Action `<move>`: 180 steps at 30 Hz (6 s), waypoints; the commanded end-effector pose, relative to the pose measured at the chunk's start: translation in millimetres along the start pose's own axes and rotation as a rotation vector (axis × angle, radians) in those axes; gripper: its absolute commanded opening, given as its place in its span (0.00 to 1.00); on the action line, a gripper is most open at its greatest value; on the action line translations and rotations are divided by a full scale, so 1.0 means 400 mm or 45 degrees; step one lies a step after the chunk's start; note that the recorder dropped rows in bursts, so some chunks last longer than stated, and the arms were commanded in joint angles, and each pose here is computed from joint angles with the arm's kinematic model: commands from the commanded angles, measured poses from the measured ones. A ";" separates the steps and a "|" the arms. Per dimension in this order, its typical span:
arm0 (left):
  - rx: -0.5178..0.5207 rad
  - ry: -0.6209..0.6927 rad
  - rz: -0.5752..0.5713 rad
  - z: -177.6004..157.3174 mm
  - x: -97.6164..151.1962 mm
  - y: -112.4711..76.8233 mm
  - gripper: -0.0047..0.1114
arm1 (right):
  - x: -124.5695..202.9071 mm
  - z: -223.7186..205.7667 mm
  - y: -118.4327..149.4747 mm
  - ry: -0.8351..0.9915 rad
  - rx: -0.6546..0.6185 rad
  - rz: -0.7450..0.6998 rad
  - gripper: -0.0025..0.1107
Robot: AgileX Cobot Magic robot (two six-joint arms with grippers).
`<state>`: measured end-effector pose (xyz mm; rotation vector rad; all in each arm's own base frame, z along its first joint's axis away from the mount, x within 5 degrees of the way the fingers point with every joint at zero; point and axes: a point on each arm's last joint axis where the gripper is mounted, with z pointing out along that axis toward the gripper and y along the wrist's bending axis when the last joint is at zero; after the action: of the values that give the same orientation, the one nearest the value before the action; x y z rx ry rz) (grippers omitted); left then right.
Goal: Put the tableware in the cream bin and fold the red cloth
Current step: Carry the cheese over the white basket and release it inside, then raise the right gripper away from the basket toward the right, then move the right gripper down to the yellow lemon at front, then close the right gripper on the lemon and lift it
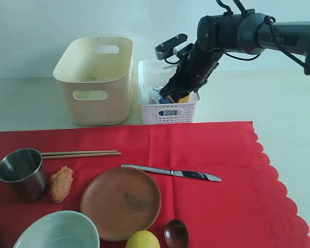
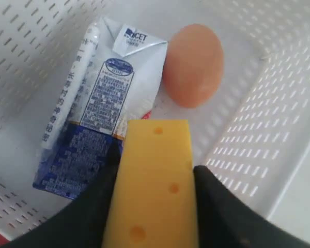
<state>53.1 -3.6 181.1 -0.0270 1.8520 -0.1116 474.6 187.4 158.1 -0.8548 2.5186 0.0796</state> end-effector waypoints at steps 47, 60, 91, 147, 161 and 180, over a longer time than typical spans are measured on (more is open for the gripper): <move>-0.002 -0.014 0.000 0.000 0.000 0.000 0.04 | -0.034 -0.467 0.113 0.023 -0.324 0.085 0.63; -0.002 -0.014 0.000 0.000 0.000 0.000 0.04 | 0.074 -0.561 0.151 0.002 -0.316 0.100 0.63; -0.002 -0.014 0.000 0.000 0.000 0.000 0.04 | 0.322 -0.572 0.418 0.142 -0.325 -0.147 0.63; -0.002 -0.014 0.000 0.000 0.000 0.000 0.04 | 0.429 -0.227 0.672 0.495 -0.273 -0.023 0.62; -0.002 -0.014 0.000 0.000 0.000 0.000 0.04 | 0.442 -0.218 0.668 0.552 -0.253 -0.092 0.02; -0.002 -0.014 0.000 0.000 0.000 0.000 0.04 | 0.290 -0.651 0.544 -0.323 -0.289 -0.205 0.02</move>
<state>53.1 -3.6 181.1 -0.0270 1.8520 -0.1116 148.8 246.3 296.2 -1.1097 2.3143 0.4047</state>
